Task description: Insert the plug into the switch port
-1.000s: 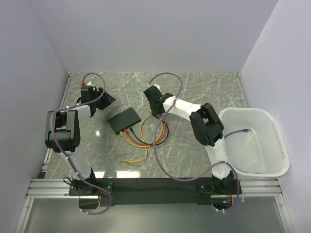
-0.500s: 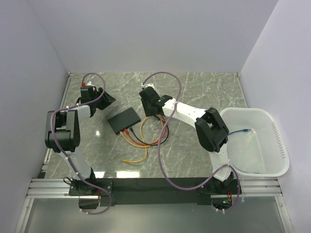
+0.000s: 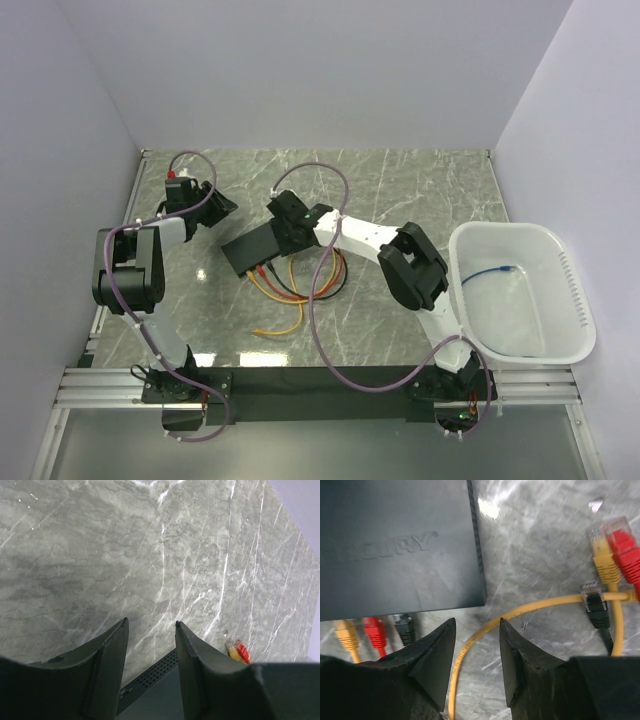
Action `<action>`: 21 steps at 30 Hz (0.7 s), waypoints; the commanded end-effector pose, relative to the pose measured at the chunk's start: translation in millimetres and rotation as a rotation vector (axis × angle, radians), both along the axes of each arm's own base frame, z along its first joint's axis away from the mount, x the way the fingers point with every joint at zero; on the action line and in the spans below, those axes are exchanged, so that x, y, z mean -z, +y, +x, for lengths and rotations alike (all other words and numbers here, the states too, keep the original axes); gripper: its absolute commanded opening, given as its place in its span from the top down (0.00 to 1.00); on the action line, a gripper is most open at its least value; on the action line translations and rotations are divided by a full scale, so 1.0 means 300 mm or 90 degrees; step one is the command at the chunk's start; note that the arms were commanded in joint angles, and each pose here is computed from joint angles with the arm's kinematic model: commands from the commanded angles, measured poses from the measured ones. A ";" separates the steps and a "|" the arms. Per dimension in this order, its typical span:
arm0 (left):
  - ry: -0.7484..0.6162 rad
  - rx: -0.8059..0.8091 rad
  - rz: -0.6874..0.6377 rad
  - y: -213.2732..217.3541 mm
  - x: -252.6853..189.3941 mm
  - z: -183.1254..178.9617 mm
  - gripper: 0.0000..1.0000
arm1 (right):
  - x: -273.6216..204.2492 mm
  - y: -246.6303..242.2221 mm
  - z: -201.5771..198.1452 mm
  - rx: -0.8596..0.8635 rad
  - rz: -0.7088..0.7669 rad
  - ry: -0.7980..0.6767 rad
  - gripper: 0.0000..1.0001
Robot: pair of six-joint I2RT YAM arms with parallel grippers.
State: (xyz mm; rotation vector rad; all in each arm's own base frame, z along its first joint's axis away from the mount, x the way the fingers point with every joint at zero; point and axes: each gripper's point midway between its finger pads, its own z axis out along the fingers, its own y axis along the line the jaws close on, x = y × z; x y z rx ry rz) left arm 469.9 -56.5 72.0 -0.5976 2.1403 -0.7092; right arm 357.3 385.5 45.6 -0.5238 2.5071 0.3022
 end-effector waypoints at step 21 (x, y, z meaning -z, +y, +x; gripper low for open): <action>-0.040 0.006 0.000 0.005 -0.059 0.017 0.53 | 0.108 -0.008 -0.039 0.009 -0.066 0.046 0.73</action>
